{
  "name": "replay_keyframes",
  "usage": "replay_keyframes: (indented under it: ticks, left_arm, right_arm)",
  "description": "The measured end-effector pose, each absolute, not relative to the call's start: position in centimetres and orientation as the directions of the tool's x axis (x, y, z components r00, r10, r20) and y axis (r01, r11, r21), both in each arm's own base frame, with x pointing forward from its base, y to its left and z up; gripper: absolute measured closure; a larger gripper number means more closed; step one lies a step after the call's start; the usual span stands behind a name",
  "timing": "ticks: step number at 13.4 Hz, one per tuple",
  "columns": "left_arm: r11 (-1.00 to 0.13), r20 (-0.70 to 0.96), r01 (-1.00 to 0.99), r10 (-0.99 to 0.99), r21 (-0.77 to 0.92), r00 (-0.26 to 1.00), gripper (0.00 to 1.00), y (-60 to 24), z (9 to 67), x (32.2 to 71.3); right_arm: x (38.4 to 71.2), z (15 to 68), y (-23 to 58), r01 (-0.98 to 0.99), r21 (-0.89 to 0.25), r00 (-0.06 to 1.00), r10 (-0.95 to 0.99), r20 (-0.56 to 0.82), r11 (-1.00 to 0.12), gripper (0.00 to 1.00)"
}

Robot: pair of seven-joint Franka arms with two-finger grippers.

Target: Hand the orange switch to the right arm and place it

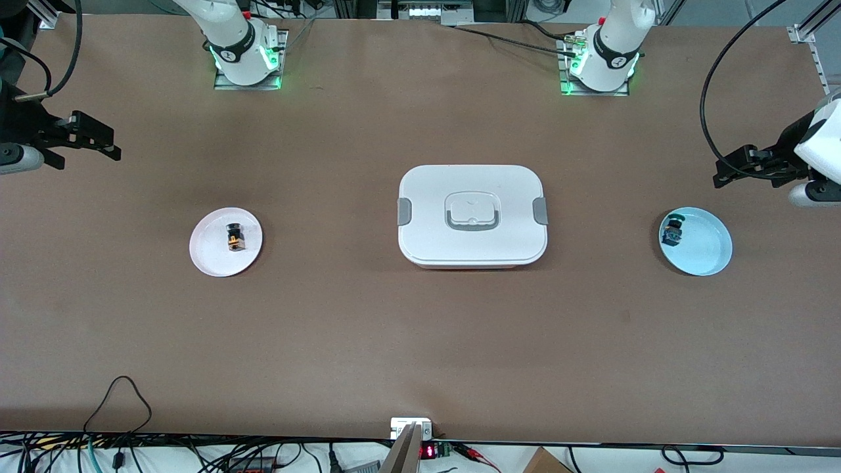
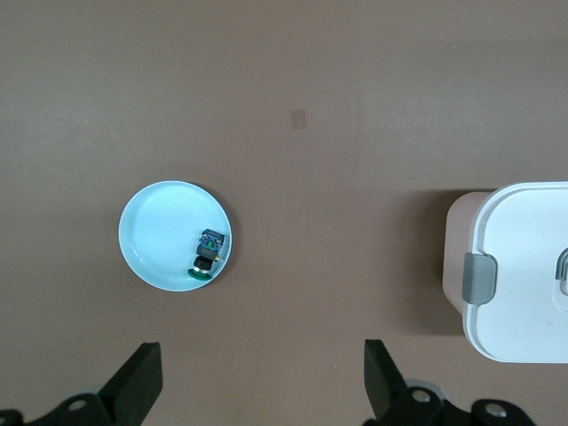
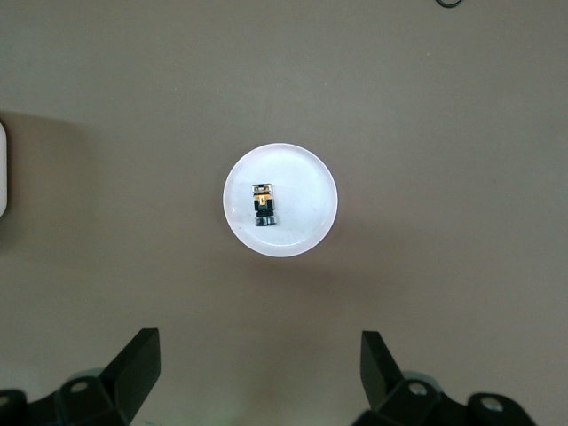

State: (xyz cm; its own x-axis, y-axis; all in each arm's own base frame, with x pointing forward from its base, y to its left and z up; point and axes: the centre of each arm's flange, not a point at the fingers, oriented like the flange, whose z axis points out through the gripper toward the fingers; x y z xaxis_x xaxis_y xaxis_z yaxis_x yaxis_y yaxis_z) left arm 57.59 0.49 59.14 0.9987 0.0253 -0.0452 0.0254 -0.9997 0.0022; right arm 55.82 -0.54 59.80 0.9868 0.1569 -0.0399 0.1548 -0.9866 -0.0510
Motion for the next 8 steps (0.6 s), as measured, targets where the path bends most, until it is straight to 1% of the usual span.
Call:
replay_keyframes:
  ticks: [3, 8]
  left_arm:
    - [-1.0, -0.047, 0.024, 0.024, 0.002, 0.999, 0.0, 0.5, 59.1, 57.6]
    - [-1.0, -0.038, 0.014, 0.014, 0.002, 0.999, 0.0, 1.7, 59.2, 57.8]
  right_arm:
    - [56.4, 59.1, -0.5, 0.157, -0.052, 0.986, 0.16, -0.05, -0.986, 0.0]
    - [56.8, 60.0, -0.5, 0.159, -0.048, 0.987, 0.16, -0.028, -0.986, 0.0]
